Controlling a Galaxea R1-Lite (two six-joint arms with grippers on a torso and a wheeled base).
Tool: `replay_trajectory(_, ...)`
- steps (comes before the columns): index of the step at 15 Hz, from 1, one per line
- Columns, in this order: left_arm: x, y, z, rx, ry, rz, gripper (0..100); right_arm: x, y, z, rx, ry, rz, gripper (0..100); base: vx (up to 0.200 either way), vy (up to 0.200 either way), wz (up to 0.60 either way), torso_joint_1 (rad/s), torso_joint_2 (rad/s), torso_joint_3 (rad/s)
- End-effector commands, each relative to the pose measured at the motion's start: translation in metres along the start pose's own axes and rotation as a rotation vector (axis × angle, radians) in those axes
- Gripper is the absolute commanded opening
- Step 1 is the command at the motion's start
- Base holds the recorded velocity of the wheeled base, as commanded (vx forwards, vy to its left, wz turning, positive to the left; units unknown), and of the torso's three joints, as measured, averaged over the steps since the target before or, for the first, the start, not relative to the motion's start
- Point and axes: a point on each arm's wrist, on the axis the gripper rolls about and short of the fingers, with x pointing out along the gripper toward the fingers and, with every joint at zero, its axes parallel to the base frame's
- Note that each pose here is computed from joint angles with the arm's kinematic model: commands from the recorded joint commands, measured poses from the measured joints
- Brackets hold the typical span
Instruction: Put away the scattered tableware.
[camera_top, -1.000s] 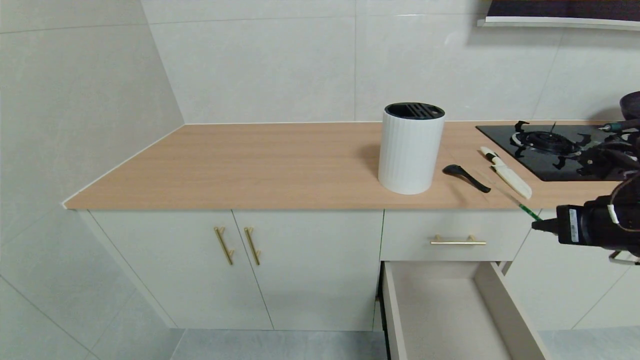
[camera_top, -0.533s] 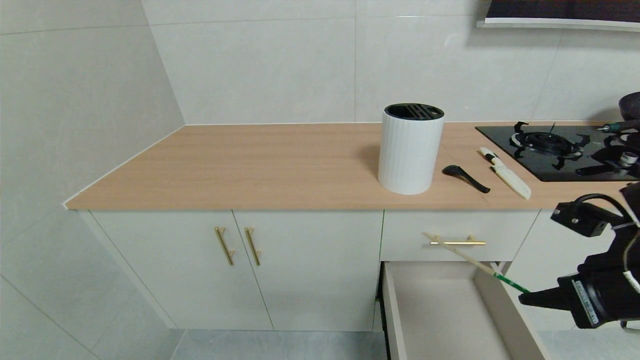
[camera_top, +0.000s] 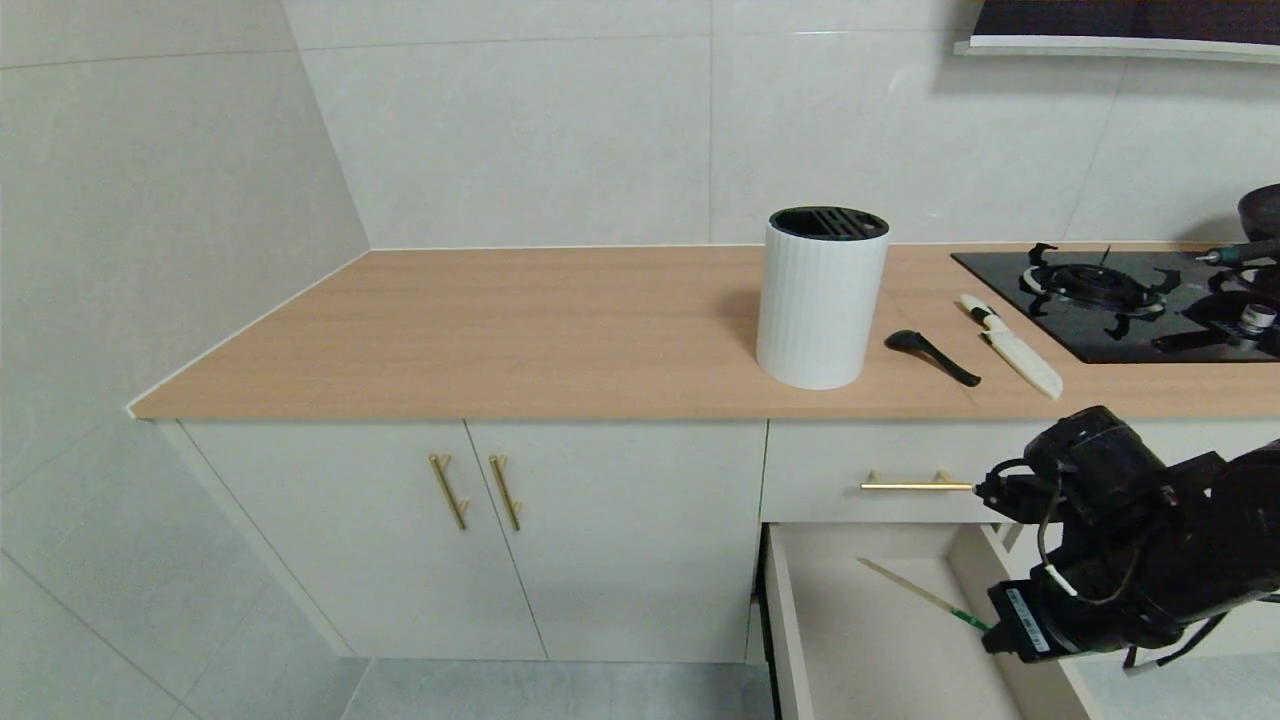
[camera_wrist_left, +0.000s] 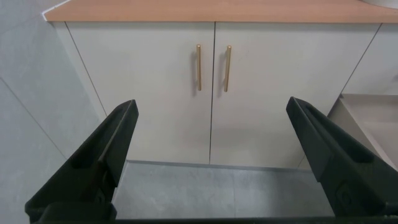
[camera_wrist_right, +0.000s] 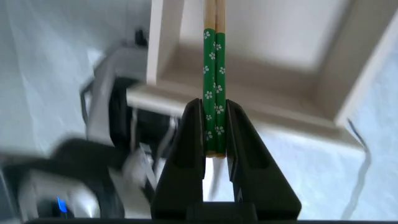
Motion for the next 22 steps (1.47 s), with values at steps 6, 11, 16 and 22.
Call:
replay_trajectory(6,0.000,0.000,0.000,0.000,0.000,0.001,100,0.051,-0.003,0.008,0.069,0.044,-0.058,0,0.000,0.000,0.00,0.000,0.00,0.000)
replay_trajectory(11,0.000,0.000,0.000,0.000,0.000,0.001,100,0.051,-0.001,0.009,0.087,-0.004,-0.051,0,0.000,0.000,0.00,-0.074,0.18,0.097)
replay_trajectory(16,0.000,0.000,0.000,-0.001,0.000,0.001,100,0.055,0.001,0.006,0.073,-0.043,-0.065,0,0.000,0.000,0.00,-0.190,0.47,0.277)
replay_trajectory(22,0.000,0.000,0.000,0.000,0.000,0.001,100,0.058,0.002,0.004,0.065,-0.064,-0.099,0,0.000,0.000,0.00,-0.175,0.47,0.299)
